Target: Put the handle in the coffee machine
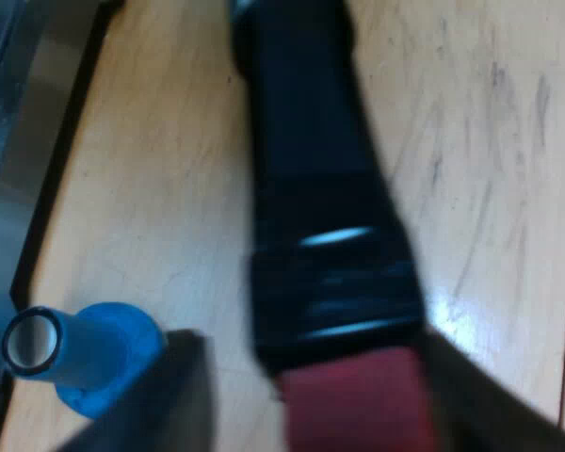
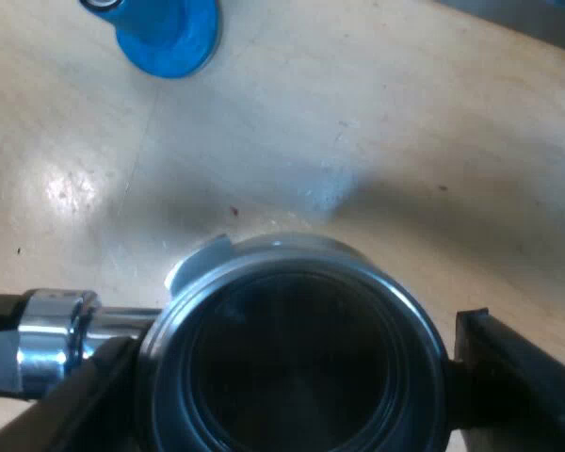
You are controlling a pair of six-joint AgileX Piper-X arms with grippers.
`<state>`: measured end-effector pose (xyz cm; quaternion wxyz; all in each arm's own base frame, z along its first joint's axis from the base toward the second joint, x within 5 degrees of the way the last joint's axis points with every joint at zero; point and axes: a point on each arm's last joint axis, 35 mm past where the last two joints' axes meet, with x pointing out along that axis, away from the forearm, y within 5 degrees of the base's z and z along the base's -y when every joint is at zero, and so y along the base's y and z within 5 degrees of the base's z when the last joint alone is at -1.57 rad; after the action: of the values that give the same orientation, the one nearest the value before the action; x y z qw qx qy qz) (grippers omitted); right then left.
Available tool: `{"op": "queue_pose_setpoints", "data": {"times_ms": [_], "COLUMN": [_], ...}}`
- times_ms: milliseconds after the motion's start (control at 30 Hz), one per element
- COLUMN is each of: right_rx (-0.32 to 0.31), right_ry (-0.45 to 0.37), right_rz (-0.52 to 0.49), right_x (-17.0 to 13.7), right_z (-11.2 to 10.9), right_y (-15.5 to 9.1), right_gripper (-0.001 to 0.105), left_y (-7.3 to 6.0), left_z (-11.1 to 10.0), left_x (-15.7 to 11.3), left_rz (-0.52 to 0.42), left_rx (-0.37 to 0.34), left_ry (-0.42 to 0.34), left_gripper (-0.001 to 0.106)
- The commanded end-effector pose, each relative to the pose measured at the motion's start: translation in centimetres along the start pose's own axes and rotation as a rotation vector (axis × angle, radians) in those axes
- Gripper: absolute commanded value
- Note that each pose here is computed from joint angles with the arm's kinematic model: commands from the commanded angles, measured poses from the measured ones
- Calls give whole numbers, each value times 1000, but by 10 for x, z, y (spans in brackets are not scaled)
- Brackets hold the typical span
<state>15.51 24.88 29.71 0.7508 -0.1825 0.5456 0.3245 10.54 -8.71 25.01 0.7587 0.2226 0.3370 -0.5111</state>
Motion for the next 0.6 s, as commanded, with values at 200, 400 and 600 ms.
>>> {"op": "queue_pose_setpoints", "data": {"times_ms": [200, 400, 600], "right_rx": [4, 27, 42], "right_ry": [-35, -34, -34], "right_rz": [24, 24, 25], "right_x": [-10, -10, -10], "right_z": [3, 3, 3], "right_y": [2, 2, 2], "right_gripper": [0, 0, 34], "left_y": [0, -1, -1], "left_z": [1, 0, 0], "left_x": [-1, -1, -1], "left_rz": [4, -12, -14], "left_rx": [0, -2, -2], "left_ry": [-3, -5, -6], "left_gripper": [0, 0, 0]}}
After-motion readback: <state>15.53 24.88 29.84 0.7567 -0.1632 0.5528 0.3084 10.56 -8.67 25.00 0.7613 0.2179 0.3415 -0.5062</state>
